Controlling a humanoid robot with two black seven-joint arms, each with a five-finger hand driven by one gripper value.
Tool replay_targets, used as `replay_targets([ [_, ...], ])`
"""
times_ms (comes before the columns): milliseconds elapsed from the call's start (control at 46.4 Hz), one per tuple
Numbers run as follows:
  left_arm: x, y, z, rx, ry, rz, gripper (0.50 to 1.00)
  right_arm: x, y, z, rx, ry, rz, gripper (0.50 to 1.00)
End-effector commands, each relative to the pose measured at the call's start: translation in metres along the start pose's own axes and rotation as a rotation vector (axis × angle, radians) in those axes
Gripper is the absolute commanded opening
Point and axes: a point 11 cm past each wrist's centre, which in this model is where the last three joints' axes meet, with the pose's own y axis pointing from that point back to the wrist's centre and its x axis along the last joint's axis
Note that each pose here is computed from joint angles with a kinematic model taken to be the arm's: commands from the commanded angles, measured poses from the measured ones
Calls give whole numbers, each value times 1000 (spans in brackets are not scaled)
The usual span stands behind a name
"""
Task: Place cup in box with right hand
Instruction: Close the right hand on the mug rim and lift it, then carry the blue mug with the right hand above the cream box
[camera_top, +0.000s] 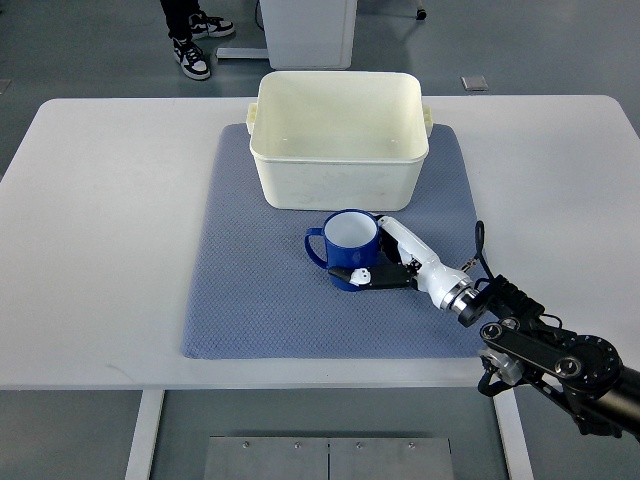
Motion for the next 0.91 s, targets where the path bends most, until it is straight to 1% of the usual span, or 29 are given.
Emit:
replay_targets([
  [0,0,0,0,0,0,0,1000,2,0,-4,9,3,-2,500],
  [129,0,0,0,0,0,0,1000,10,3,-14,37,17,-7,500],
  [345,0,0,0,0,0,0,1000,19,16,-33,79,33,-27,500],
  [625,0,0,0,0,0,0,1000,32,41,-68,144,67,-66,500],
  [776,0,0,0,0,0,0,1000,49,41,-94,186,96,-54,500],
  [884,0,0,0,0,0,0,1000,68,35,-117,212,117,-20,500],
])
